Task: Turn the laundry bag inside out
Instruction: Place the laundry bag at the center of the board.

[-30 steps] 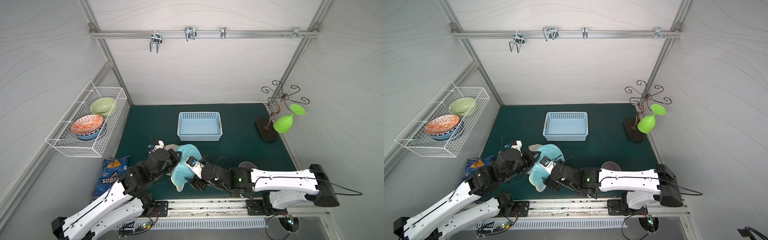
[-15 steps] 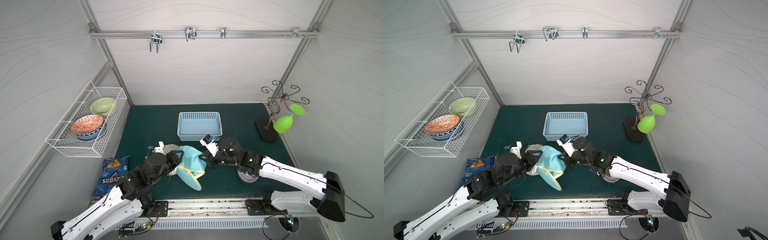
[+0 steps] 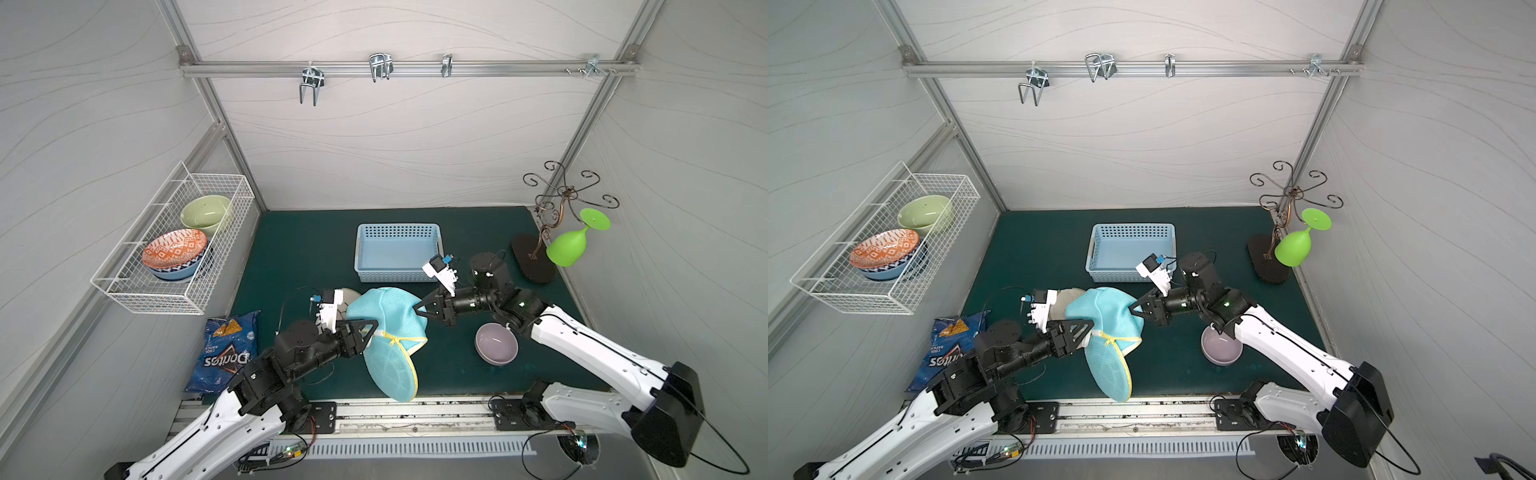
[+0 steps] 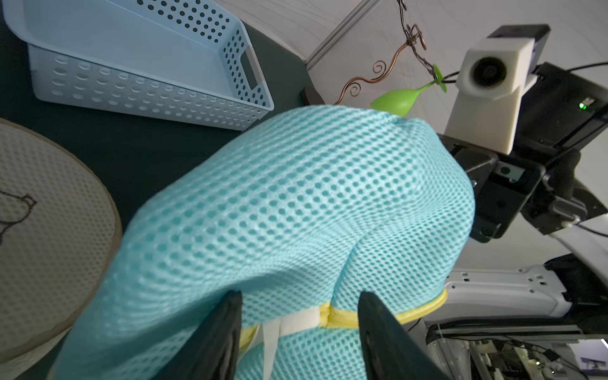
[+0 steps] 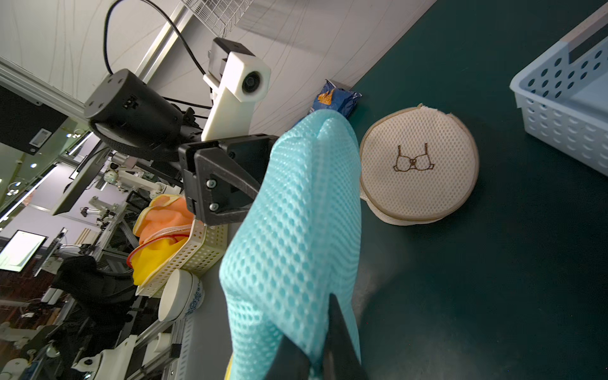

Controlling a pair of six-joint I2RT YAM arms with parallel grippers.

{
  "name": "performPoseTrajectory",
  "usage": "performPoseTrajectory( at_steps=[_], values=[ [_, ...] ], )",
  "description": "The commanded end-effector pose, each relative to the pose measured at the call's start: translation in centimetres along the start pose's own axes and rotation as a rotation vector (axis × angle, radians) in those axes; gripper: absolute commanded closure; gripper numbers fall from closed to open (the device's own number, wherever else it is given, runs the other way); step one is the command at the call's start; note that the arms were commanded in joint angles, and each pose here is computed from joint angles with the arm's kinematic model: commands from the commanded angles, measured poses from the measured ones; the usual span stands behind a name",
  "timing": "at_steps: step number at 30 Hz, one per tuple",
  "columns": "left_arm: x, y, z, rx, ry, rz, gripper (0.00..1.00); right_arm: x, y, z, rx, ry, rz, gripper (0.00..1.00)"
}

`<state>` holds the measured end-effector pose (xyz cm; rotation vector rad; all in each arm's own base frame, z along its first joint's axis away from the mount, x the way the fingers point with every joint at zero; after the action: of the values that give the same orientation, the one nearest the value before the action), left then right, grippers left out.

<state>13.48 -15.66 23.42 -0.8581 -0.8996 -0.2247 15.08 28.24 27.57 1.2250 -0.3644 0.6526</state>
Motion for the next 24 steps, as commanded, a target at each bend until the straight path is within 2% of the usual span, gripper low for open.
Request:
performPoseTrajectory(
  at_steps=[1,6,12,17,20,24],
  values=[
    [0.8,-1.0,1.4,-0.031,-0.016,-0.086,0.39,-0.1,0.7,0.3,0.056,0.036,-0.041,1.0],
    [0.3,-1.0,1.5,0.023,0.033,-0.177,0.34,0.6,-0.9,0.2,0.111,0.092,-0.166,1.0],
    [-1.2,-1.0,-0.2,0.125,0.113,-0.31,0.32,0.5,-4.2,-0.7,0.169,0.127,-0.32,1.0],
    [-2.3,-0.7,-1.4,0.231,0.165,-0.382,0.32,0.8,-5.5,-0.5,0.233,0.113,-0.37,1.0],
    [-2.2,0.3,-1.1,0.314,0.148,-0.395,0.3,0.9,-5.5,-0.4,0.244,0.115,-0.365,1.0],
    [-2.0,0.1,-1.4,0.299,0.117,-0.384,0.31,0.7,-5.6,-0.5,0.25,0.121,-0.366,1.0]
  ],
)
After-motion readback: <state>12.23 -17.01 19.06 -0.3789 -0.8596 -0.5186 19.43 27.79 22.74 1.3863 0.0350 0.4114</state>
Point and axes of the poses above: each gripper's point midway between its finger pads, its own z axis back along the fingers, its own y axis along the line the jaws close on, x = y × z, the point moved 4 cm from there along z, back along the fingers, and after that the axes turned 12 degrees about -z, right-handed, at the moved point
